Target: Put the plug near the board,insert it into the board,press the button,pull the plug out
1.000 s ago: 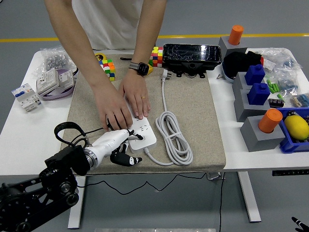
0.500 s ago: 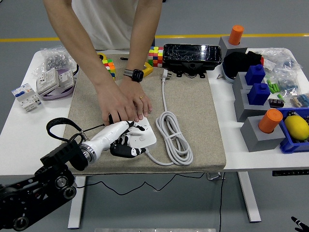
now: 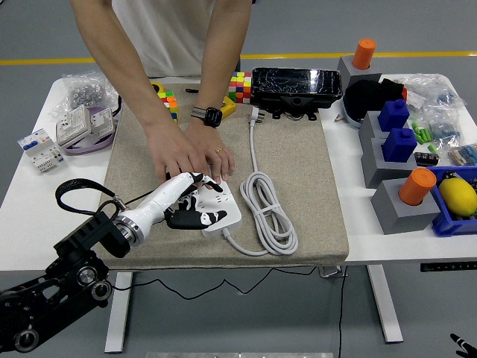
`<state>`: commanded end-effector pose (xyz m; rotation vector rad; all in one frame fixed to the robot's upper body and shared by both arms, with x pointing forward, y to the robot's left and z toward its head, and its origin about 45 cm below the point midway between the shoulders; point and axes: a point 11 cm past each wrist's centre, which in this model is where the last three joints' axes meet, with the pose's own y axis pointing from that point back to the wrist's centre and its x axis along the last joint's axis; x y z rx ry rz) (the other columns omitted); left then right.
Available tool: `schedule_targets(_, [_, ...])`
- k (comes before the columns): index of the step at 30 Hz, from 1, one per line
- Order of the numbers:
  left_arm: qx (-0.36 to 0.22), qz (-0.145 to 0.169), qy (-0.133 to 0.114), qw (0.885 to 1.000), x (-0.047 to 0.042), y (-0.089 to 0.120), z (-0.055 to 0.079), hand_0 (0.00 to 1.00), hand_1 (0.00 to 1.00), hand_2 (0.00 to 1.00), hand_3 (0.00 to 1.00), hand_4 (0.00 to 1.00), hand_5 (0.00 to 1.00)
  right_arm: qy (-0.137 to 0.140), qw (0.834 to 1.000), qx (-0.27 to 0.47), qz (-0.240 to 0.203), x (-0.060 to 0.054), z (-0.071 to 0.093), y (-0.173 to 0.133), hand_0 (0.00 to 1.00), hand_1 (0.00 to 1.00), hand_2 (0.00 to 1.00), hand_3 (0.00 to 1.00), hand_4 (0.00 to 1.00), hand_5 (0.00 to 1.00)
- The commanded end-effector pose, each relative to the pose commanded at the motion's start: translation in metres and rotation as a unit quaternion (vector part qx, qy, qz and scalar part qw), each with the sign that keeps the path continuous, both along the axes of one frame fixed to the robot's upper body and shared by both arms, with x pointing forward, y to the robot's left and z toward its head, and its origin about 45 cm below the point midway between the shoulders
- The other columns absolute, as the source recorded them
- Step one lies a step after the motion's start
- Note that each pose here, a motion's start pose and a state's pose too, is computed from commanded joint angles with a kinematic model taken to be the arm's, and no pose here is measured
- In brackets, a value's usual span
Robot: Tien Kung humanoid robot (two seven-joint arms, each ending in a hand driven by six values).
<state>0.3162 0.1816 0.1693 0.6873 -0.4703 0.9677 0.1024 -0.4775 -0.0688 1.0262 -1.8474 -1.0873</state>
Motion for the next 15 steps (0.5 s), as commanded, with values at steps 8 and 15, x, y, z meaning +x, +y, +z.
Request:
schedule_targets(8, [0.005, 0.000, 0.007, 1.000, -0.0013, 0.0005, -0.0030, 0.085, 0.077, 0.145, 0.644, 0.802, 0.336, 0.001, 1.000, 0.000, 0.000, -0.0013, -0.0004, 0.0002, 0.569, 0.662, 0.676, 0.604, 0.973, 0.494])
schedule_targets(15, [0.007, 0.000, 0.008, 1.000, -0.0012, -0.0001, -0.0040, 0.089, 0.079, 0.147, 0.649, 0.800, 0.346, 0.000, 1.000, 0.000, 0.000, -0.0005, -0.0001, -0.0001, 0.569, 0.663, 0.676, 0.604, 0.972, 0.494])
